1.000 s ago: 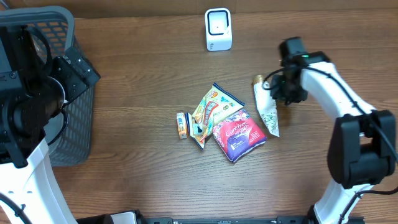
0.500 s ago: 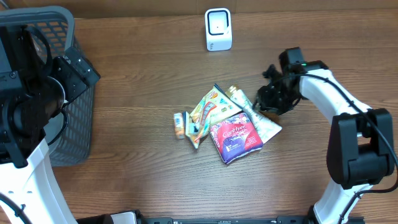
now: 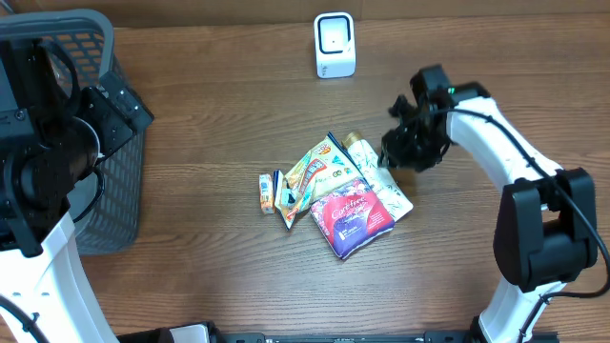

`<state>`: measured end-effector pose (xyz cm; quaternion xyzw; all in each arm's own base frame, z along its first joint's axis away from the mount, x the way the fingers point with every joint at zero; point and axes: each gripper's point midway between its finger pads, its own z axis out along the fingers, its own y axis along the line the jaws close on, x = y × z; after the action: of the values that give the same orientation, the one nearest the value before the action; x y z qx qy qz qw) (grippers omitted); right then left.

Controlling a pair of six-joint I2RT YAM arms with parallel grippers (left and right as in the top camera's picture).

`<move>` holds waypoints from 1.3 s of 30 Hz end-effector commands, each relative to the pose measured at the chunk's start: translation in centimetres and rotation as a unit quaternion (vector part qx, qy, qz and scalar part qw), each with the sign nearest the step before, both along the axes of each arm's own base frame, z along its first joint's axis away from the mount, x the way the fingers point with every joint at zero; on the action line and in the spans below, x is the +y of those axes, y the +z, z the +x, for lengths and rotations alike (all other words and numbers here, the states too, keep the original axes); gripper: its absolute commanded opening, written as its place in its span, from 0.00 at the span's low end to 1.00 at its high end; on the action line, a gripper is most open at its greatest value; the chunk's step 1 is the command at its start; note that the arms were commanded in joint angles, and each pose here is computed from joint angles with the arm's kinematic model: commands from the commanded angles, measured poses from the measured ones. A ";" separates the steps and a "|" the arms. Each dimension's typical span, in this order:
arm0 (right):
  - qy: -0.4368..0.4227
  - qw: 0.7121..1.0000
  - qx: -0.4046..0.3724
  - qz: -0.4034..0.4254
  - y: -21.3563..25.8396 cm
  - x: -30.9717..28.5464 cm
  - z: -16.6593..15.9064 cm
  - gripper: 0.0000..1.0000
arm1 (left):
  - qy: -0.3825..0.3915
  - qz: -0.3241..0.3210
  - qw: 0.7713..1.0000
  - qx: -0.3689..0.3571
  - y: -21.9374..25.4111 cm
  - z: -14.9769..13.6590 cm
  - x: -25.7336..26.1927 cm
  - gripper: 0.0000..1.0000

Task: Scan the item barcode
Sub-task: 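Close the right gripper around the white floral bottle, then lift the bottle and carry it toward the scanner, right gripper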

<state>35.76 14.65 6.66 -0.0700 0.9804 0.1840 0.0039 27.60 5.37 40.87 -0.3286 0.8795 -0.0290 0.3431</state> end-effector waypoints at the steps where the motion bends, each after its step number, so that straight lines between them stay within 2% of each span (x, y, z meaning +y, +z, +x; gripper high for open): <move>1: 0.003 0.999 -0.042 -0.015 3.1 0.0 2.2 0.55 | -0.004 0.005 1.000 0.000 0.1 0.1 0.1 1.00; 4: 0.022 0.999 -0.031 -0.018 3.9 1.0 1.2 0.61 | -0.004 0.005 1.000 0.000 0.1 0.1 0.1 1.00; 9: 0.063 0.994 -0.032 -0.078 2.2 2.7 -0.4 0.62 | -0.004 0.005 1.000 0.000 0.1 0.1 0.1 1.00; 13: 0.050 0.988 -0.037 -0.142 -0.7 3.0 -1.0 0.58 | -0.004 0.005 1.000 0.000 0.1 0.1 0.1 1.00; 19: 0.032 0.977 -0.032 -0.210 -4.6 1.7 -1.0 0.57 | -0.004 0.005 1.000 0.000 0.1 0.1 0.1 1.00; 26: 0.012 0.964 -0.036 -0.264 -5.5 -1.4 0.1 0.54 | -0.004 0.005 1.000 0.000 0.1 0.1 0.1 1.00; 31: -0.004 0.965 -0.031 -0.259 -5.3 -2.4 0.6 0.53 | -0.004 0.005 1.000 0.000 0.1 0.1 0.1 1.00; 37: -0.008 0.973 -0.021 -0.230 -5.5 -1.7 0.5 0.45 | -0.004 0.005 1.000 0.000 0.1 0.1 0.1 1.00; 39: -0.008 0.976 -0.020 -0.218 -5.5 -1.2 0.5 0.38 | -0.004 0.005 1.000 0.000 0.1 0.1 0.1 1.00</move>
<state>36.13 12.97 1.21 -0.0703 0.9961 -0.0531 0.0096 27.60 5.37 40.87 -0.3284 0.8795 -0.0289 0.3431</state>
